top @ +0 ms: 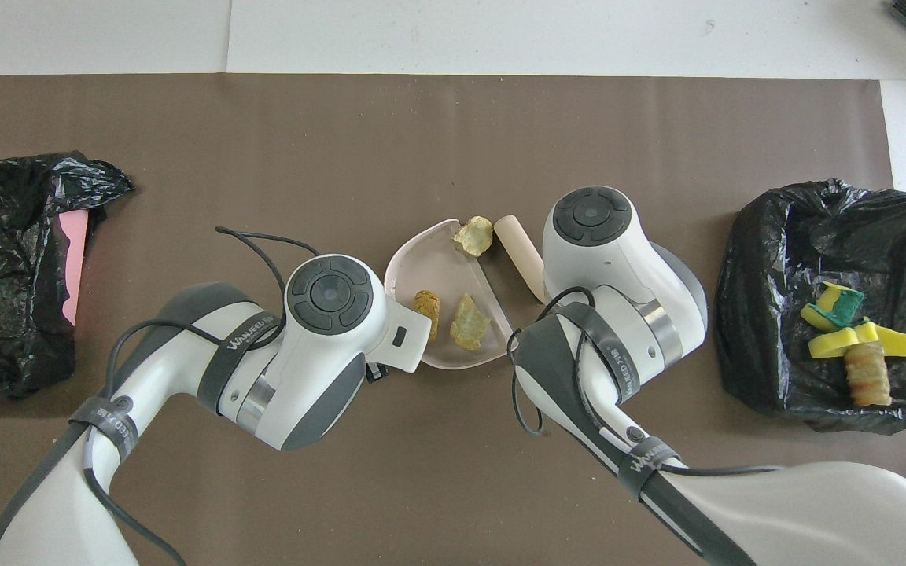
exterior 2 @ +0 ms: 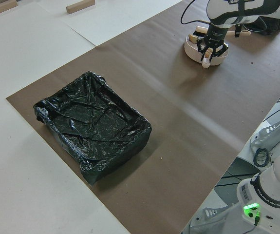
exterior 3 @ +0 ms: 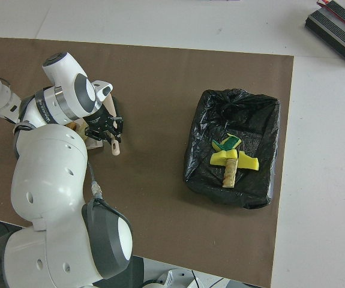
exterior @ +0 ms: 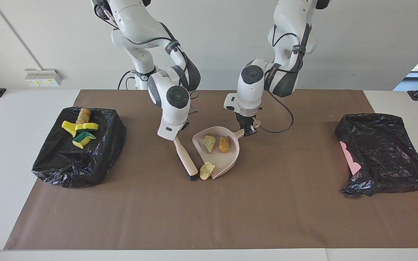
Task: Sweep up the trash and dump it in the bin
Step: 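Carry the loaded dustpan to the bin nearest the left gripper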
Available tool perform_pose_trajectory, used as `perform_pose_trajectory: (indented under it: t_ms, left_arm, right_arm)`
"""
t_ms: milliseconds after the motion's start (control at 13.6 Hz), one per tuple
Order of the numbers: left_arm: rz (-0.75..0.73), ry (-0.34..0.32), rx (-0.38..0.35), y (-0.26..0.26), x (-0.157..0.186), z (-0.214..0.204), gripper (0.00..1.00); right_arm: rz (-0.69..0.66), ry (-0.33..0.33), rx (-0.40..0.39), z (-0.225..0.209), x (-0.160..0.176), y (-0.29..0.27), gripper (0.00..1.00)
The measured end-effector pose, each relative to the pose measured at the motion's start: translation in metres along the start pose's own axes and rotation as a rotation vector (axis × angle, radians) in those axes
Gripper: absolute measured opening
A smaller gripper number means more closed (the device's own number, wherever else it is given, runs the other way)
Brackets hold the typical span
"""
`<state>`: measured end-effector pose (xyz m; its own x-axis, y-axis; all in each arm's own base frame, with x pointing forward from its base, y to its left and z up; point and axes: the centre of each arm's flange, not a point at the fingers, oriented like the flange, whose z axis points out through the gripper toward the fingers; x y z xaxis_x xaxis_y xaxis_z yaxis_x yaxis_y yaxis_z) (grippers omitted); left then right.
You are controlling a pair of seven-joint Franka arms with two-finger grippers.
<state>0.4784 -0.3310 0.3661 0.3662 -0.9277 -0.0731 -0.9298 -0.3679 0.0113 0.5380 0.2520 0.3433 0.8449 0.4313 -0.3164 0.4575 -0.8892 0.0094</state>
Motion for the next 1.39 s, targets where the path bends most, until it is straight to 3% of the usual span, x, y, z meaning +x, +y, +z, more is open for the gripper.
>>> perform_pose_trajectory:
  t_ms: [220, 440, 733, 1027, 1173, 1393]
  left_arm:
    - [0.000, -0.001, -0.001, 0.000, 0.000, 0.001, 0.33]
    - [0.000, -0.001, 0.000, 0.000, 0.000, 0.001, 0.33]
    - [0.024, 0.000, 0.000, -0.007, -0.005, 0.000, 0.33]
    - [0.072, 0.011, 0.010, -0.028, -0.024, -0.015, 0.33]
    - [0.089, 0.008, 0.012, -0.054, -0.058, -0.038, 0.33]
    - [0.090, 0.013, 0.024, -0.098, -0.134, -0.082, 0.33]
  right_arm:
    - [0.010, -0.012, 0.170, -0.006, -0.003, -0.033, 0.26]
    - [0.010, -0.010, 0.270, -0.018, -0.007, -0.033, 0.26]
    - [0.085, -0.032, 0.266, -0.055, -0.036, -0.017, 0.26]
    - [0.352, -0.104, 0.195, -0.095, -0.090, -0.036, 0.26]
    - [0.435, -0.115, 0.152, -0.092, -0.110, -0.082, 0.26]
    - [0.440, -0.067, 0.188, -0.058, -0.143, -0.141, 0.26]
